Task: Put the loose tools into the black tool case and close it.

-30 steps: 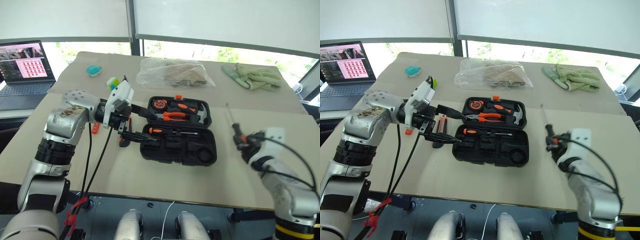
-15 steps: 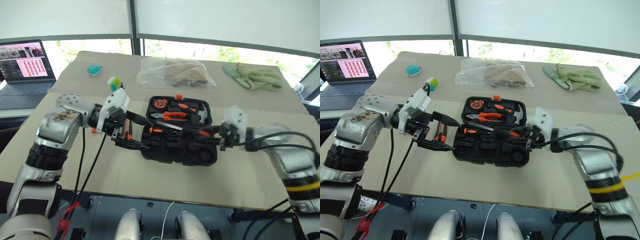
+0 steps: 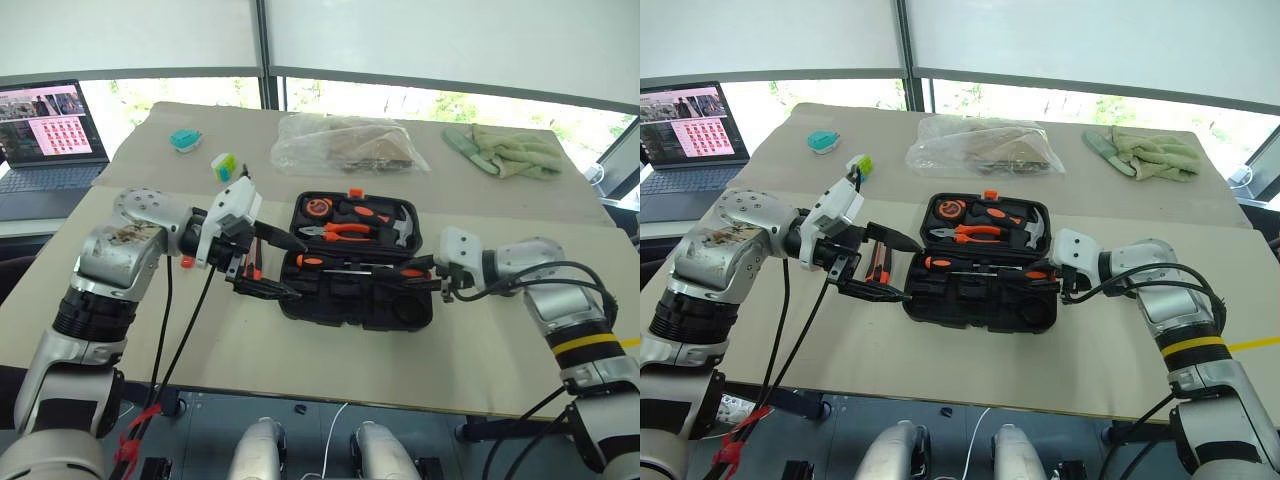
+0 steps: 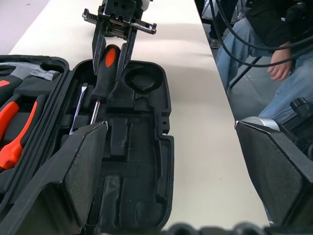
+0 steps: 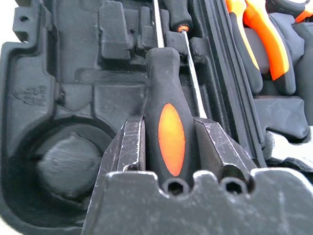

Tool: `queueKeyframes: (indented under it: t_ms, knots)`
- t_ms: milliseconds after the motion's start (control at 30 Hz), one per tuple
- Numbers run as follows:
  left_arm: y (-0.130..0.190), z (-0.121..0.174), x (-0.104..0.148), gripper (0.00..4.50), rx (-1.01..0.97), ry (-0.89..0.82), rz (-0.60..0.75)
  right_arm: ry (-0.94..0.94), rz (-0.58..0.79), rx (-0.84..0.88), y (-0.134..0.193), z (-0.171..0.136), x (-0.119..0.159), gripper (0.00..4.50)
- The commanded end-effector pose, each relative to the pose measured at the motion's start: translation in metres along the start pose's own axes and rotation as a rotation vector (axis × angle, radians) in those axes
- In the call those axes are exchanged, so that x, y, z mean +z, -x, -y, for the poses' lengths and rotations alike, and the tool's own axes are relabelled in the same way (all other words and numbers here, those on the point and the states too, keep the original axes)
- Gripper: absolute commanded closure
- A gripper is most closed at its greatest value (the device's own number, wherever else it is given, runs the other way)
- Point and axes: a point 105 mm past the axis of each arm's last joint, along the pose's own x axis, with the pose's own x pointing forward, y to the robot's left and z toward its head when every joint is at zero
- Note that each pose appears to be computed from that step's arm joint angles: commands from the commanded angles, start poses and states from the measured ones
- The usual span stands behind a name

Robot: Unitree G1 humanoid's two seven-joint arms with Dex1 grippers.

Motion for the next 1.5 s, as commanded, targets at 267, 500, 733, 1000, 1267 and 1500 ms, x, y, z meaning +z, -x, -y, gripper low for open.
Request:
queueKeyframes:
  t_ms: [267, 500, 733, 1000, 1267, 1500]
  knots:
    - [0.003, 0.001, 0.008, 0.0, 0.015, -0.057, 0.004, -0.127, 0.178, -0.083, 0.003, 0.015, 0.039, 0.23]
    - [-0.001, -0.002, 0.007, 0.0, 0.015, -0.063, 0.006, -0.173, 0.171, -0.12, -0.013, 0.011, 0.039, 1.38]
    - [-0.002, -0.004, 0.008, 0.0, 0.014, -0.069, 0.004, -0.188, 0.128, -0.114, -0.026, 0.006, 0.031, 3.76]
    - [-0.001, -0.006, 0.007, 0.0, 0.02, -0.068, 0.004, -0.187, -0.016, -0.067, -0.042, -0.007, 0.006, 4.43]
    - [-0.001, -0.007, 0.003, 0.0, 0.05, -0.062, -0.003, -0.106, -0.068, -0.045, -0.048, -0.016, 0.009, 4.43]
    - [0.029, -0.015, -0.022, 0.0, 0.312, 0.055, -0.027, -0.219, 0.338, -0.186, 0.019, 0.019, 0.101, 4.43]
